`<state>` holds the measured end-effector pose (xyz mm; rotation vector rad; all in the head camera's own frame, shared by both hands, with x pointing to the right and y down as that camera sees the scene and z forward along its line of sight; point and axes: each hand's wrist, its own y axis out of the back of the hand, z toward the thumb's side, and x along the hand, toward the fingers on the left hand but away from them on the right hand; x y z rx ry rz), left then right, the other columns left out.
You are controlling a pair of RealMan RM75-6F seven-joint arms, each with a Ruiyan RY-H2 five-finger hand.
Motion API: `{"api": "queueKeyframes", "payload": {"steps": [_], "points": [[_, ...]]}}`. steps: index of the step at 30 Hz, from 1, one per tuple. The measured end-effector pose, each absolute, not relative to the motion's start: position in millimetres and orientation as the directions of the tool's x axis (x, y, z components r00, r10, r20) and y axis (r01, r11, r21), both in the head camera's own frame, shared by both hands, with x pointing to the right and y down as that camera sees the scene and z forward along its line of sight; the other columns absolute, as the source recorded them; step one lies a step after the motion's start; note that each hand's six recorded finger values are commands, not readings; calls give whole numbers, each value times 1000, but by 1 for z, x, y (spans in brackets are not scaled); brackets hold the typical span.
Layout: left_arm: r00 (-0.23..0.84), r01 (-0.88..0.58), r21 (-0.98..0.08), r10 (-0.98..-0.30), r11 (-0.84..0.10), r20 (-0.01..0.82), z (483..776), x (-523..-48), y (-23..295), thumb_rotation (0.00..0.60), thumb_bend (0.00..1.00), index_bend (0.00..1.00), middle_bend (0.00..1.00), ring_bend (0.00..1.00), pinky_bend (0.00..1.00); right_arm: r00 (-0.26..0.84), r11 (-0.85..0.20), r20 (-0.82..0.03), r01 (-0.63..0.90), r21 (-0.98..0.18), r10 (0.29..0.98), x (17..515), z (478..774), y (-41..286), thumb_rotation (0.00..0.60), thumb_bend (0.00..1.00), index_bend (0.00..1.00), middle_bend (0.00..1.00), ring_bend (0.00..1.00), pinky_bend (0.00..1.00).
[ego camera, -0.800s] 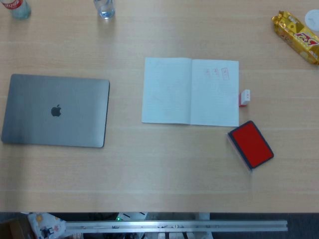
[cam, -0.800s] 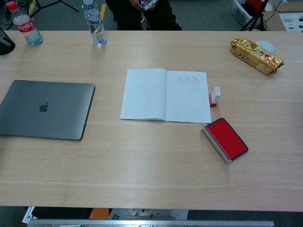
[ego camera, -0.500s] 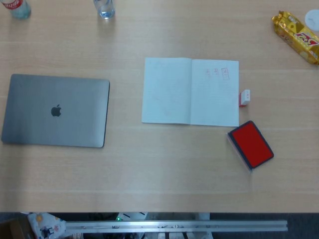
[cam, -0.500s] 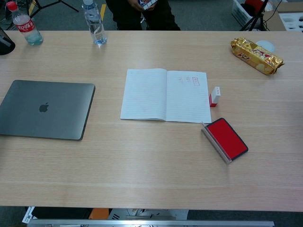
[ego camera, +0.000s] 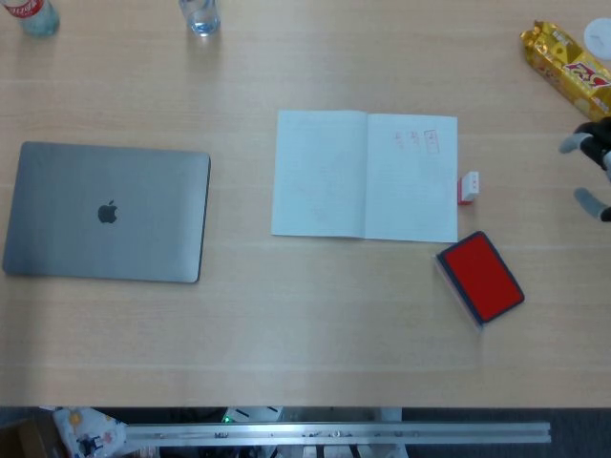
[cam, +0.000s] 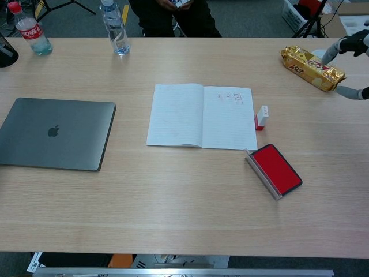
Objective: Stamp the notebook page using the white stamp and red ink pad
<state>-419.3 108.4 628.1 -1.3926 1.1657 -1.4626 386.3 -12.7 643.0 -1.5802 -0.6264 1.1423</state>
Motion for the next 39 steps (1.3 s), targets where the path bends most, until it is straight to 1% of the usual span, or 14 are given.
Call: {"api": "queueKeyframes", "payload": {"steps": [3, 7, 11, 22, 31, 39], "points": [[-96, -47, -962, -957, -271, 274, 627, -423, 111, 600, 208, 290, 144, 135, 21, 441, -326, -379, -193, -925, 814, 373, 657, -20, 600, 189, 386, 378, 293, 346], [-107, -47, -960, -954, -277, 281, 627, -425, 113, 600, 208, 290, 143, 135, 21, 471, -325, -411, -256, -911, 781, 358, 676, -27, 600, 165, 402, 378, 293, 346], [-110, -49, -956, -950, -288, 292, 630, -425, 115, 600, 208, 290, 137, 135, 21, 482, -323, -433, -298, -898, 761, 347, 694, -32, 600, 142, 466, 384, 293, 346], [-127, -54, -949, -941, -310, 315, 634, -428, 119, 600, 208, 291, 126, 135, 21, 476, -333, -505, -402, -853, 720, 326, 740, -38, 600, 131, 474, 387, 293, 346], [-136, -60, -946, -937, -317, 322, 635, -431, 121, 600, 207, 291, 124, 135, 21, 471, -337, -546, -458, -823, 693, 310, 760, -38, 600, 130, 475, 387, 294, 346], [-151, -64, -944, -932, -323, 329, 635, -436, 125, 600, 208, 291, 121, 135, 21, 465, -339, -562, -480, -809, 684, 299, 768, -39, 600, 129, 475, 387, 294, 346]]}}
